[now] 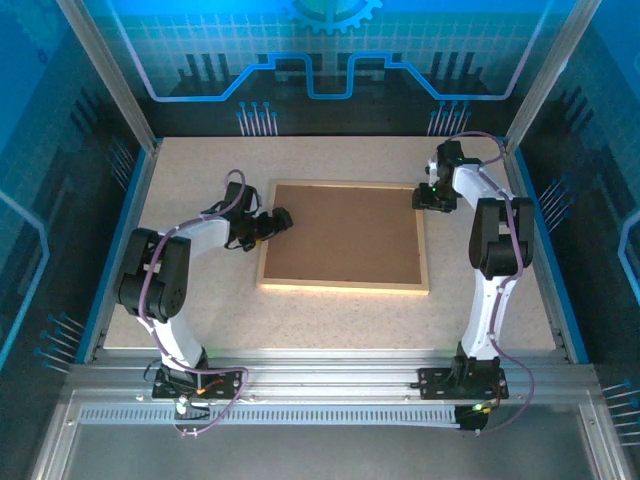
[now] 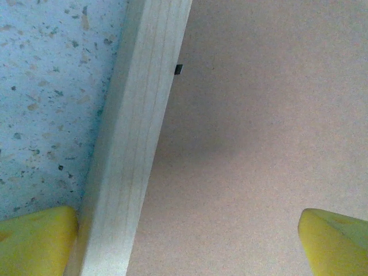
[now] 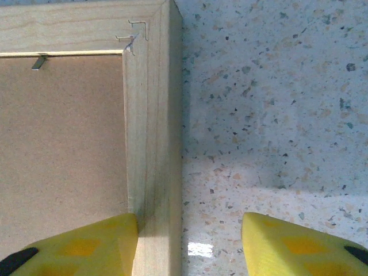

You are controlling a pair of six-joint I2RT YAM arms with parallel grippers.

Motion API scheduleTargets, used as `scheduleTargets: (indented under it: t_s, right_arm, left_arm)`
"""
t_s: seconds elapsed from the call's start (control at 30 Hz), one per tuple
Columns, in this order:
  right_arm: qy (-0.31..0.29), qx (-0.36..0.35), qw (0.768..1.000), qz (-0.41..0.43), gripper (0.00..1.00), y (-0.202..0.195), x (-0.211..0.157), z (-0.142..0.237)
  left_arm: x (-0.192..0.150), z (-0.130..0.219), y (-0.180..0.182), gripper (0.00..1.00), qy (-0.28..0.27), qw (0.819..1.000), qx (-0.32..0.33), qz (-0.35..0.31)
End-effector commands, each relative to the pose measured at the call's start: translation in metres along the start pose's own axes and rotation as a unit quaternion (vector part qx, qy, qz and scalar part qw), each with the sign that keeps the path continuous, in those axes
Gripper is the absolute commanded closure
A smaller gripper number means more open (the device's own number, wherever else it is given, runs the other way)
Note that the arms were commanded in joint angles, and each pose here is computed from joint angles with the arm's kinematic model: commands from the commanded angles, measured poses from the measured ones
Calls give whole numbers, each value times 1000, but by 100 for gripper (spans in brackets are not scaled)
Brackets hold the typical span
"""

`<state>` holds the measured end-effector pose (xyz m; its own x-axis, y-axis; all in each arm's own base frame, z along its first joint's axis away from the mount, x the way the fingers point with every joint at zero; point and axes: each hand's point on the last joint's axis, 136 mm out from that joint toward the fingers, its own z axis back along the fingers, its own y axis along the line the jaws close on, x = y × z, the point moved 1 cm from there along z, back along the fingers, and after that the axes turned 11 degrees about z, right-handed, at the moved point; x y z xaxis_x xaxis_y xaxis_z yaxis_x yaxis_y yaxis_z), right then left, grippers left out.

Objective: Put the photo into the frame

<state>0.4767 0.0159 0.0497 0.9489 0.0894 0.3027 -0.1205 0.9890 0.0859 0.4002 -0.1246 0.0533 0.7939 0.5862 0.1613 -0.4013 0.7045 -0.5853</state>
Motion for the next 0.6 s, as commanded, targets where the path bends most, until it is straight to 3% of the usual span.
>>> scheduleTargets:
  t_s: [0.0,0.57]
  right_arm:
    - [29,1,999,16,47,9,-8,-15]
    - [91,17,993,77,47,49,-24,-44]
  left_arm:
    - [-15,-11,-6,1,31,999,-10,-3]
    - [-28,-30,-21,1,58,998,-20,-15]
